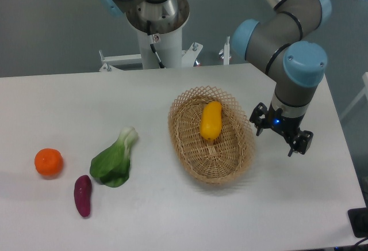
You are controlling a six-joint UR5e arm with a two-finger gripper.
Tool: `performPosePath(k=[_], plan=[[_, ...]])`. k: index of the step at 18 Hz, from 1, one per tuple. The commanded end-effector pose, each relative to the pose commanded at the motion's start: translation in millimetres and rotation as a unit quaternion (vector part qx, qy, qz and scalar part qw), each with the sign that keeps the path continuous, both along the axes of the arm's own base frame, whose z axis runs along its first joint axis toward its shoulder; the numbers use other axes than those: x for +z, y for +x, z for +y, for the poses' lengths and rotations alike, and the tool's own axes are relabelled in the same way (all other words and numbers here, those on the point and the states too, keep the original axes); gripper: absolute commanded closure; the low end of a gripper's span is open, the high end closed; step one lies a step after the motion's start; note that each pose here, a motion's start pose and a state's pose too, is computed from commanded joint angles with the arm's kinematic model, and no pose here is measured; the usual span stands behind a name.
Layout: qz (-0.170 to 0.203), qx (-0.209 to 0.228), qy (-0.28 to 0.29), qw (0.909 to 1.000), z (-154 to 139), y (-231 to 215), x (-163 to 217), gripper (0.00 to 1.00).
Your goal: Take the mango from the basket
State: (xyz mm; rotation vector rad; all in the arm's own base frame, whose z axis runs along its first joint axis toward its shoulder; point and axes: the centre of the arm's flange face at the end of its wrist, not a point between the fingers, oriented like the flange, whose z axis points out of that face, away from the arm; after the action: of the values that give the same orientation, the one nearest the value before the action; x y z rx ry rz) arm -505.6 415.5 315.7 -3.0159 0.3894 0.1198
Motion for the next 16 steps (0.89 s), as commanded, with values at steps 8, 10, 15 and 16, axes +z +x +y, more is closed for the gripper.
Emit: performPosePath(k=[8,10,15,16], plan=[[-0.040,-0.001,-0.021,0.9990,-21.7,48.3,-32.5,0.00],[-0.050,-0.001,-0.026,0.9984,-27.6,61.7,-39.9,0.00],[-0.071,-0.004,-0.036,0.9969,-40.5,92.2,-53.8,0.00],[-0.074,-0.004,-0.037,0.9966,-41.3,94.1,-56.5,0.00]])
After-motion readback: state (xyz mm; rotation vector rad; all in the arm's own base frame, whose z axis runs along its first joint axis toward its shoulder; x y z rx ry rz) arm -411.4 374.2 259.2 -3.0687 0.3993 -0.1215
